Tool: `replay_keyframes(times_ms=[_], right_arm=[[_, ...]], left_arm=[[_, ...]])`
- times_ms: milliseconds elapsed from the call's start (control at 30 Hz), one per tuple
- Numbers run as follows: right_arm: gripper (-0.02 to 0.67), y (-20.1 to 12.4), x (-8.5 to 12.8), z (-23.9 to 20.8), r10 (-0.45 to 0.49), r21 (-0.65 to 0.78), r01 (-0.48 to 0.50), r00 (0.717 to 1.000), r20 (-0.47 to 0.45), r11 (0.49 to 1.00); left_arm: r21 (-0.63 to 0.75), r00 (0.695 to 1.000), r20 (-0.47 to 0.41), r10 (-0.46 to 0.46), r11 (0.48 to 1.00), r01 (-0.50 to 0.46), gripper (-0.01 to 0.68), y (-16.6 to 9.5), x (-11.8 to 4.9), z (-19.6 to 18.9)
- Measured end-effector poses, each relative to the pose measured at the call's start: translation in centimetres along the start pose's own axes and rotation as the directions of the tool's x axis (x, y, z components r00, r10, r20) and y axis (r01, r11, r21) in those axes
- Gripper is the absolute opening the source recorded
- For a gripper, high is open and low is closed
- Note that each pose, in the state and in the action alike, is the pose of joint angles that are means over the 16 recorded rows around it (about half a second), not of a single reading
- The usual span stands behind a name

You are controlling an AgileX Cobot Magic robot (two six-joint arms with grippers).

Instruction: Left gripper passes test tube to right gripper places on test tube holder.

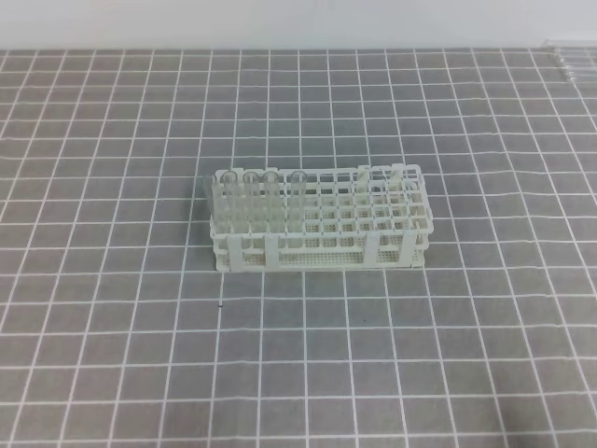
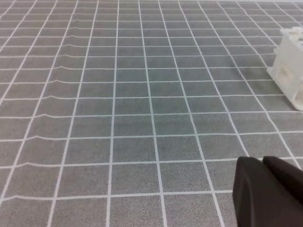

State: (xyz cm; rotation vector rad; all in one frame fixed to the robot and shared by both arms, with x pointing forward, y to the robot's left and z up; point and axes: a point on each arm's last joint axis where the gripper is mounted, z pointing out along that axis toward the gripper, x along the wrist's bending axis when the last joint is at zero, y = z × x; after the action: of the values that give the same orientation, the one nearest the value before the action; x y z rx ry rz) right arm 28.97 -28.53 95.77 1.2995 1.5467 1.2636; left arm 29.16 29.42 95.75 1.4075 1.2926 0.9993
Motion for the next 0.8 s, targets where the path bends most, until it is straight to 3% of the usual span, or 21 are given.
replay_keyframes(times_ms=[800], right_arm=[[-0.013,-0.01,0.01,0.01,0.002,0.002,-0.002,1.0,-0.001,1.0]], left_arm=[[0.002,1.0,0.0,0.002,1.0,-0.002,-0.001,-0.06,0.0,-0.03]])
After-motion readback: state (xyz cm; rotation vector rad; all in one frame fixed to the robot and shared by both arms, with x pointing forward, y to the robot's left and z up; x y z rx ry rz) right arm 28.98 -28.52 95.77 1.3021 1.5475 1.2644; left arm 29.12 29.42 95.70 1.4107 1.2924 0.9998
